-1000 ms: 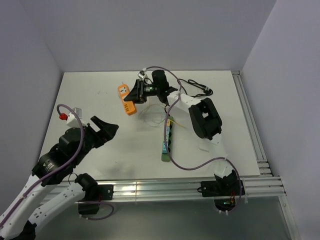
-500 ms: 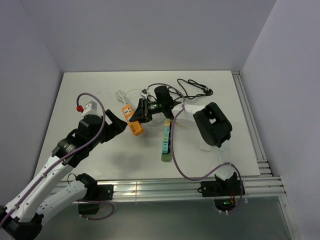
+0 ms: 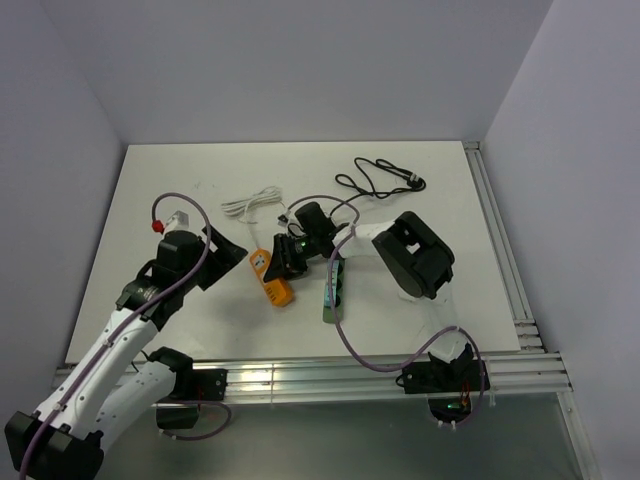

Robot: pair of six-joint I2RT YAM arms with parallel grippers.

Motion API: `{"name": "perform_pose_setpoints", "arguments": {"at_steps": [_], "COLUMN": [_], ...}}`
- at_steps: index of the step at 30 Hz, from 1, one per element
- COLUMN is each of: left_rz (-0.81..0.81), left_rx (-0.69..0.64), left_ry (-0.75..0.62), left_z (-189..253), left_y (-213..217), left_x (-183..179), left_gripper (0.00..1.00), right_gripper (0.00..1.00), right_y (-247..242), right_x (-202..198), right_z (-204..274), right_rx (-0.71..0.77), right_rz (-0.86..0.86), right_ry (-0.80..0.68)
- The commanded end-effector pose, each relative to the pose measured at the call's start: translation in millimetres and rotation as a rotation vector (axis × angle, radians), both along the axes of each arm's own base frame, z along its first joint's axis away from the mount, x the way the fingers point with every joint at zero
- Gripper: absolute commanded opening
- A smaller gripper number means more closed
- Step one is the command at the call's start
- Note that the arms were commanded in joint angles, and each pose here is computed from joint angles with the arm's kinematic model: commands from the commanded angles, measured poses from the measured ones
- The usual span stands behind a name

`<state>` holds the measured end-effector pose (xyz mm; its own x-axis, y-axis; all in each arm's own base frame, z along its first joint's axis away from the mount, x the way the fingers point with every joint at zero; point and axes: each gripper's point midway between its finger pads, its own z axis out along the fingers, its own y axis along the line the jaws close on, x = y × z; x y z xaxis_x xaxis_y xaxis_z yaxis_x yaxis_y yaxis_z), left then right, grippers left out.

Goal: Insert the plug

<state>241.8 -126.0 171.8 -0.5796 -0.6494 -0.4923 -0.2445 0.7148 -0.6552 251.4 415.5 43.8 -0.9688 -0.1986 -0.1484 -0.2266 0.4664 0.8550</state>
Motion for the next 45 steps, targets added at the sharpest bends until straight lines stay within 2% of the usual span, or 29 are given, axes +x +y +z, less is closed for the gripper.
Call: {"name": "perform_pose_setpoints", "arguments": {"at_steps": [1, 6, 9, 13, 14, 19, 20, 22, 31, 32, 33, 38, 41, 43, 45], "left_rz": [-0.008, -0.006, -0.015, -0.021, -0.023, -0.019, -0.017, -0.015, -0.021, -0.021, -0.018, -0.027, -0.04, -0.05, -0.072], "left_rx": [-0.018, -0.035, -0.042, -0.033, -0.028, -0.016, -0.017, -0.013, 0.006, 0.007, 0.011, 0.013, 0.013, 0.013, -0.002], "left_ry": [-0.009, 0.011, 0.009, 0.002, 0.004, -0.007, -0.017, -0.021, -0.035, -0.038, -0.048, -0.082, -0.098, -0.104, -0.116], "left_z": [-8, -24, -27, -26, -26, -24, -21, -20, -17, -16, -13, -4, 1, 2, 4], "left_y": [-5, -7, -9, -8, -8, -5, -4, -3, 2, 2, 4, 6, 6, 5, 2], "left_x": [6, 5, 5, 6, 5, 4, 4, 3, -3, -4, -4, -10, -12, -13, -15], "left_gripper": [0.81, 0.77, 0.76, 0.76, 0.77, 0.77, 0.78, 0.78, 0.78, 0.78, 0.78, 0.79, 0.79, 0.79, 0.79], "right_gripper": [0.07, 0.11, 0.18, 0.32, 0.39, 0.5, 0.56, 0.61, 0.65, 0.72, 0.85, 0.87, 0.87, 0.87, 0.84], "right_y": [5, 2, 1, 0, 0, 0, -1, 0, 4, 4, 1, -30, -69, -105, -138], "right_x": [-1, -15, -22, -23, -21, -12, -11, -9, -14, -15, -13, 2, 29, 50, 64], "right_z": [-12, -27, -31, -23, -19, 7, 10, 18, 65, 69, 81, 128, 153, 163, 172], "right_rx": [-0.06, -0.131, -0.144, -0.142, -0.142, -0.162, -0.168, -0.181, -0.181, -0.208, -0.218, -0.336, -0.482, -0.585, -0.624], "right_rz": [-0.018, -0.038, -0.036, -0.033, -0.035, -0.047, -0.049, -0.05, -0.048, -0.059, -0.072, -0.195, -0.346, -0.471, -0.6], "right_ry": [-0.015, -0.025, -0.036, -0.073, -0.083, -0.168, -0.179, -0.209, -0.316, -0.35, -0.392, -0.53, -0.618, -0.629, -0.6]}}
